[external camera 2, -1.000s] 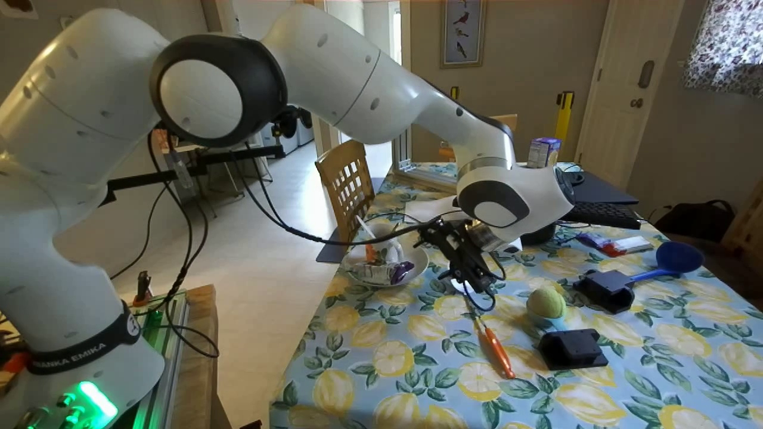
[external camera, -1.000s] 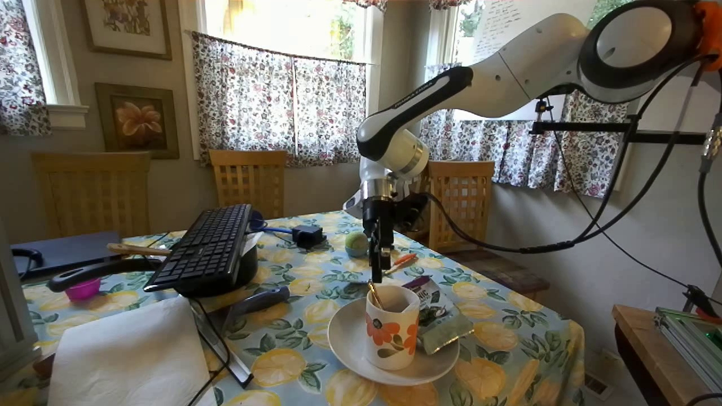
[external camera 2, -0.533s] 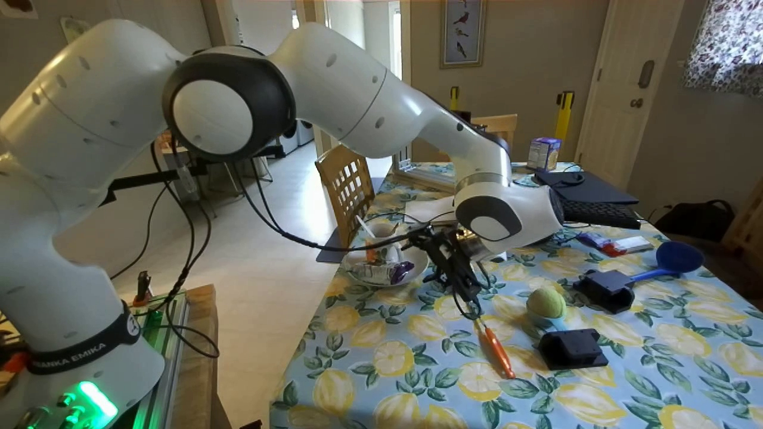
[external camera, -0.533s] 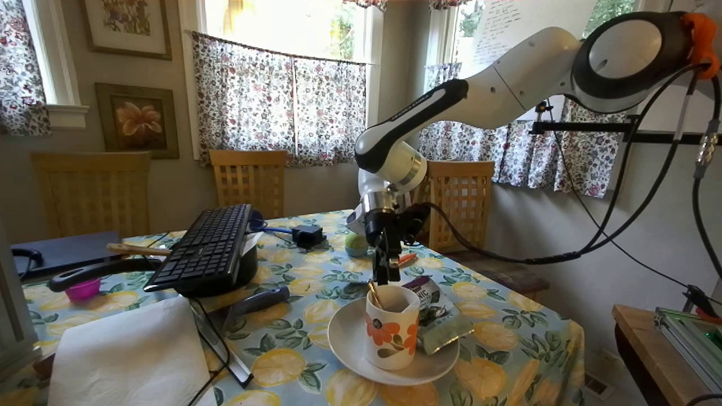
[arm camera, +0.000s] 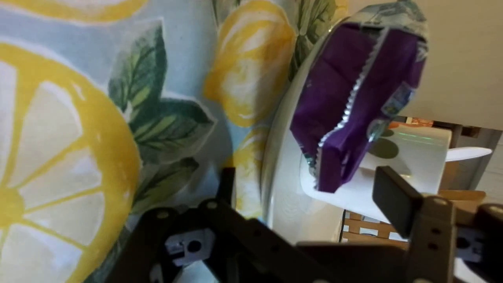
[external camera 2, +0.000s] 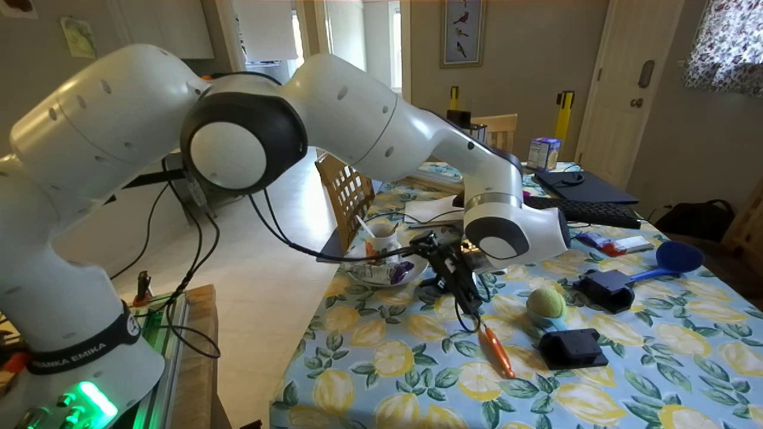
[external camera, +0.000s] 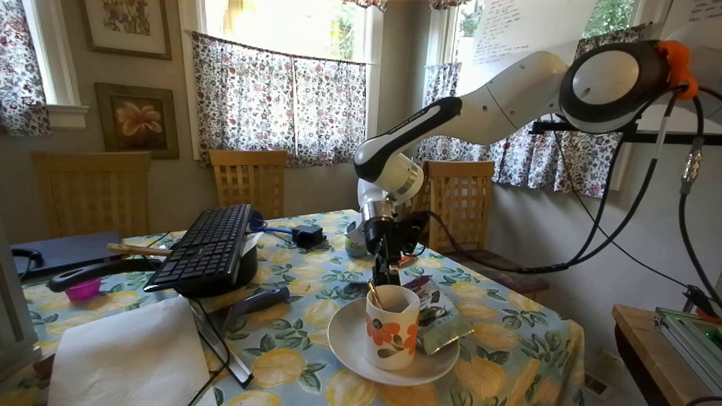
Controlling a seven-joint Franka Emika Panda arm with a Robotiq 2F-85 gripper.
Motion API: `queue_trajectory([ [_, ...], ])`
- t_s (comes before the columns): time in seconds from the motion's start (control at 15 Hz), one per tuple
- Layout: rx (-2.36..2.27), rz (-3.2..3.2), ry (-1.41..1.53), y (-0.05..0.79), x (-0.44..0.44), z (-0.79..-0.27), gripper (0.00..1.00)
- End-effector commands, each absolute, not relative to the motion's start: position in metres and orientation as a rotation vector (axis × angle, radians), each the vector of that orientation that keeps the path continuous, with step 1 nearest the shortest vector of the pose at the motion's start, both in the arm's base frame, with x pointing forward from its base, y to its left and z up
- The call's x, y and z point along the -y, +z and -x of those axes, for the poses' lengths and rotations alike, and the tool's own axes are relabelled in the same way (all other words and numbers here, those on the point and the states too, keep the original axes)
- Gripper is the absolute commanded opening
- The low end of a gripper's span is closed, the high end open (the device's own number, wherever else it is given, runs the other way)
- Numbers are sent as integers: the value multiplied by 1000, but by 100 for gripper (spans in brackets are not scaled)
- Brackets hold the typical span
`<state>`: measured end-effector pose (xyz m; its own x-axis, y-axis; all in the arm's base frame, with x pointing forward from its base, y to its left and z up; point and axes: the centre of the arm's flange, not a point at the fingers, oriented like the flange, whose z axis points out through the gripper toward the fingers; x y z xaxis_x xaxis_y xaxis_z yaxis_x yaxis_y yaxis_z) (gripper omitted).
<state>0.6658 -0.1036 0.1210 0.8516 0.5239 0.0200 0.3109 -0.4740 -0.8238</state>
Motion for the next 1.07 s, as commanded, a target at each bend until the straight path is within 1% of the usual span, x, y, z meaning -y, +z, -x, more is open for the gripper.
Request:
queue_trajectory([
  [0.0,565,2003,272,115,113,-688,88],
  [0.33,481,1878,311,107,107,-692,91],
  [0.4,464,1881,317,104,105,-692,88],
  [0.47,446,1887,321,102,102,-692,88],
  [0.53,423,1902,322,101,99,-692,86],
  [0.73,355,1971,323,102,89,-693,89],
  [0.87,328,2013,327,105,82,-697,89],
  [0.93,323,2030,333,105,79,-698,88],
  [1.0,310,2051,334,106,76,-700,79],
])
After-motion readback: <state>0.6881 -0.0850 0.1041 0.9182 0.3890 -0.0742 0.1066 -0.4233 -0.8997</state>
